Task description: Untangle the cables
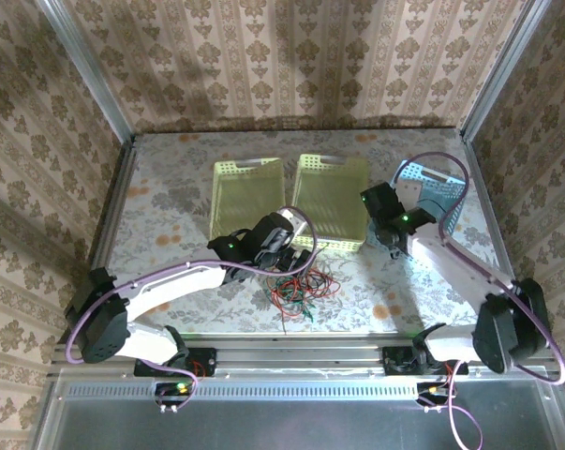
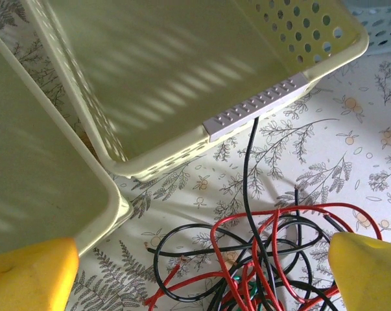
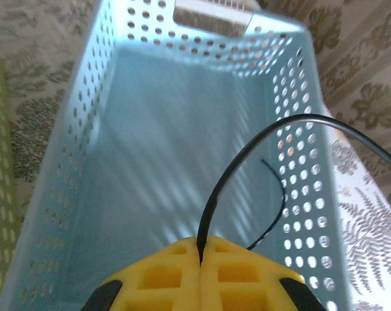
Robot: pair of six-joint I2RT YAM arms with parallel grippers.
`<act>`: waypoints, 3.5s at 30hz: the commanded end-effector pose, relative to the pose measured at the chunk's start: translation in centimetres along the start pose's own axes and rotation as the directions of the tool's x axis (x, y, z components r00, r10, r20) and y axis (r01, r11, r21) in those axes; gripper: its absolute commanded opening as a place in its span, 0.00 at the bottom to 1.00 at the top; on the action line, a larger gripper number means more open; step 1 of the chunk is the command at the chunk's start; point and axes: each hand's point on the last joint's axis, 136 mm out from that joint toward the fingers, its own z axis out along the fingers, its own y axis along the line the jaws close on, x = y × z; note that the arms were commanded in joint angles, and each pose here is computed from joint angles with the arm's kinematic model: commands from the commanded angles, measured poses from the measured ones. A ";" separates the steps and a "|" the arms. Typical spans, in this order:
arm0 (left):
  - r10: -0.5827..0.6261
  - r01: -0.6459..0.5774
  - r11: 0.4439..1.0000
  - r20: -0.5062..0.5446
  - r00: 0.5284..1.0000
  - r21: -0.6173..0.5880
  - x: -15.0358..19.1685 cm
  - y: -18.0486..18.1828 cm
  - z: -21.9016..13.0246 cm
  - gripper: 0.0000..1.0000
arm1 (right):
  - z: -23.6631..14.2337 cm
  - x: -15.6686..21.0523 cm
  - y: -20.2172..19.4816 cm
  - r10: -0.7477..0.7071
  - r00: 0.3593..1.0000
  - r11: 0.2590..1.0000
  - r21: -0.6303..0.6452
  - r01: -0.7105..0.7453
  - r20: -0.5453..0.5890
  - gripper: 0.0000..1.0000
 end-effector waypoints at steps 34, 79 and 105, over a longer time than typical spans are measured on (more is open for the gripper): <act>0.020 -0.075 0.984 -0.312 0.950 -0.164 8.3 1.8 1.1 0.98 | -13.3 14.0 18.6 -0.501 0.865 0.389 -0.885 0.258 0.032 0.57; 0.035 -0.110 0.979 -0.384 0.923 -0.174 10.4 1.1 2.9 0.97 | -16.5 6.8 16.3 -0.292 0.948 0.435 -0.866 0.246 0.123 0.00; 0.071 -0.146 0.976 -0.398 0.914 -0.161 10.3 0.7 4.5 0.99 | -20.8 -18.5 -9.9 0.277 0.777 0.921 -0.388 -0.046 0.566 0.00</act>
